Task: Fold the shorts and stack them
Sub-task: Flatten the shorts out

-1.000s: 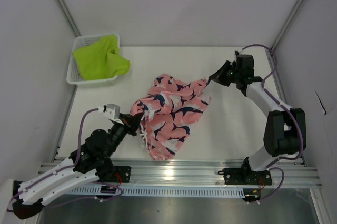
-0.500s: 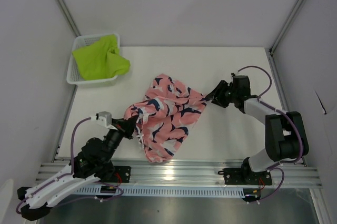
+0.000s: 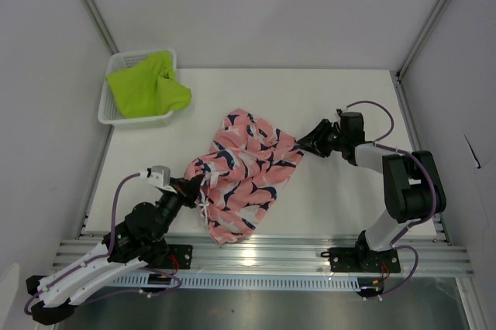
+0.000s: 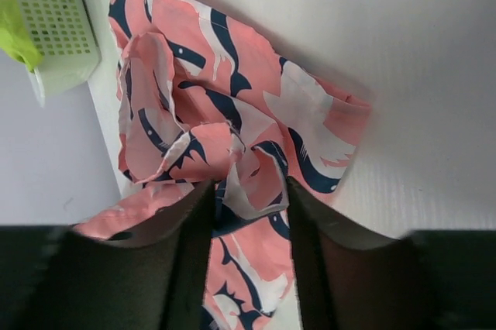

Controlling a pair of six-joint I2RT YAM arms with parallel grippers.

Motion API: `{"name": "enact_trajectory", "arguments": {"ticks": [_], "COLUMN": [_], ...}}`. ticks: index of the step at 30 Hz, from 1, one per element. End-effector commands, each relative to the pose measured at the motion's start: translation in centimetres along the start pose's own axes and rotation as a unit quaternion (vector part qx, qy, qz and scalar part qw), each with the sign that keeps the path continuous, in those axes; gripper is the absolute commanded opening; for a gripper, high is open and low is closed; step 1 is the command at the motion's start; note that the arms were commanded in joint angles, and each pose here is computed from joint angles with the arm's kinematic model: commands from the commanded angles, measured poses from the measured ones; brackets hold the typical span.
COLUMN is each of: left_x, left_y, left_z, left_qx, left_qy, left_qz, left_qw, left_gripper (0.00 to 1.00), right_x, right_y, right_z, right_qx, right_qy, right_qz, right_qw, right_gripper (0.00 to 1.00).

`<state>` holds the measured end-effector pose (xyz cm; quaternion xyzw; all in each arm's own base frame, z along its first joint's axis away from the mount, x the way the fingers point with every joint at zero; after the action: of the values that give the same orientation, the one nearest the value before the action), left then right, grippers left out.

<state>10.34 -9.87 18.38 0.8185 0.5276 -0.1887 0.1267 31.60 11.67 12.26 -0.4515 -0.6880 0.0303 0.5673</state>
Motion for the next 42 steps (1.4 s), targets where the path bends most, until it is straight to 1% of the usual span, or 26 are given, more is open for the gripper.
{"name": "enact_trajectory", "arguments": {"ticks": [1,2,4,5,6,9,10,12,13,15,16,18,19,21,24,26,28,30,31,33,34,37,39,40,41,42], "left_x": [-0.3,-0.3,-0.4,-0.4,-0.4,-0.7,-0.8,-1.1,-1.3,-1.7,-1.9,-2.3,-2.6,-3.0,-3.9,-4.6,-5.4,-6.3,-6.7,-7.4,-7.6,-8.5,-8.9,-9.3,-9.3,-9.6], "left_y": [-0.5,-0.5,-0.5,-0.6,-0.6,-0.7,-0.7,-0.8,-0.8,-0.8,-0.7,-0.6,-0.5,-0.1,0.3,0.6,0.8,1.0,1.3,1.7,1.8,2.0,2.3,2.2,2.7,2.8], "left_z": [-1.2,-1.1,-1.1,-1.2,-1.2,-1.6,-1.8,-2.0,-2.1,-2.2,-2.3,-2.2,-2.4,-1.8,-1.8,-1.6,-0.9,-1.2,-0.6,-0.7,0.1,0.5,0.8,1.2,1.8,1.9], "left_qx": [-0.034,-0.034,-0.033,-0.035,-0.034,-0.033,-0.033,-0.031,-0.031,-0.024,-0.024,-0.016,-0.022,-0.001,0.012,0.039,0.078,0.085,0.110,0.121,0.145,0.161,0.170,0.180,0.187,0.188], "left_qy": [-0.020,-0.018,-0.015,-0.016,-0.015,-0.014,-0.011,-0.008,-0.004,0.004,0.006,0.011,0.008,0.020,0.027,0.040,0.055,0.056,0.063,0.061,0.066,0.073,0.090,0.098,0.112,0.123], "left_qz": [0.024,0.026,0.034,0.035,0.035,0.044,0.049,0.064,0.070,0.091,0.097,0.113,0.120,0.132,0.155,0.176,0.209,0.235,0.244,0.254,0.267,0.286,0.282,0.288,0.266,0.263], "left_qw": [0.999,0.999,0.999,0.999,0.999,0.998,0.998,0.997,0.997,0.996,0.995,0.993,0.992,0.991,0.987,0.983,0.973,0.967,0.962,0.958,0.950,0.942,0.940,0.935,0.939,0.938], "left_gripper": [0.00,0.00,0.00,0.01,0.02,0.16,0.33,0.50,0.62,0.70,0.76,0.81,0.84,0.87,0.90,0.92,0.95,0.99,0.99,0.99,0.99,0.99,0.99,0.99,0.99,0.99], "right_x": [0.9,1.0,1.0,1.1,1.1,1.3,1.2,1.3,1.1,0.6,0.8,0.1,-0.1,-0.4,-0.4,-0.6,-0.9,-1.3,-1.5,-1.9,-2.1,-2.9,-3.3,-3.6,-3.8,-4.4], "right_y": [0.5,0.7,0.8,0.9,0.9,0.7,0.6,0.0,-0.4,-1.3,-2.0,-3.2,-4.2,-5.1,-5.6,-5.6,-5.5,-5.2,-5.0,-4.5,-4.3,-3.4,-2.8,-2.5,-2.3,-1.7], "right_z": [-0.9,-1.1,-1.3,-1.6,-1.8,-2.6,-2.8,-4.1,-4.5,-5.9,-6.6,-7.9,-8.6,-9.3,-9.5,-9.5,-9.6,-9.7,-9.7,-9.8,-9.8,-9.9,-10.4,-10.6,-10.8,-11.0], "right_qx": [-0.011,-0.012,-0.014,-0.019,-0.020,-0.028,-0.029,-0.047,-0.049,-0.071,-0.082,-0.108,-0.126,-0.142,-0.147,-0.150,-0.151,-0.150,-0.150,-0.145,-0.144,-0.136,-0.133,-0.134,-0.136,-0.131], "right_qy": [0.003,0.003,0.005,0.003,0.002,-0.003,-0.003,-0.005,-0.002,-0.002,-0.002,0.007,0.012,0.010,0.004,0.003,0.001,0.002,0.003,0.008,0.009,0.019,0.022,0.024,0.028,0.035], "right_qz": [-0.029,-0.028,-0.022,-0.020,-0.016,-0.008,-0.004,-0.002,0.004,0.018,0.021,0.034,0.043,0.049,0.061,0.068,0.073,0.081,0.085,0.090,0.092,0.103,0.107,0.112,0.115,0.122], "right_qw": [1.000,1.000,1.000,1.000,1.000,1.000,1.000,0.999,0.999,0.997,0.996,0.994,0.991,0.989,0.987,0.986,0.986,0.985,0.985,0.985,0.985,0.985,0.985,0.984,0.984,0.983], "right_gripper": [0.41,0.27,0.14,0.00,0.00,0.00,0.00,0.00,0.00,0.00,0.00,0.00,0.00,0.00,0.00,0.00,0.00,0.00,0.00,0.00,0.00,0.00,0.00,0.00,0.00,0.00]}}
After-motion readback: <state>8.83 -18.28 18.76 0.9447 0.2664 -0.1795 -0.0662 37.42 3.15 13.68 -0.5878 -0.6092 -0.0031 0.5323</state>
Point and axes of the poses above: each gripper's point midway between its finger pads, its own y axis out along the fingers, its own x axis along the line the jaws close on, z = x × y, the point moved 9 cm from there along -y, back along the fingers, and after that the axes turned 5 degrees about -y, right-handed, at the moved point
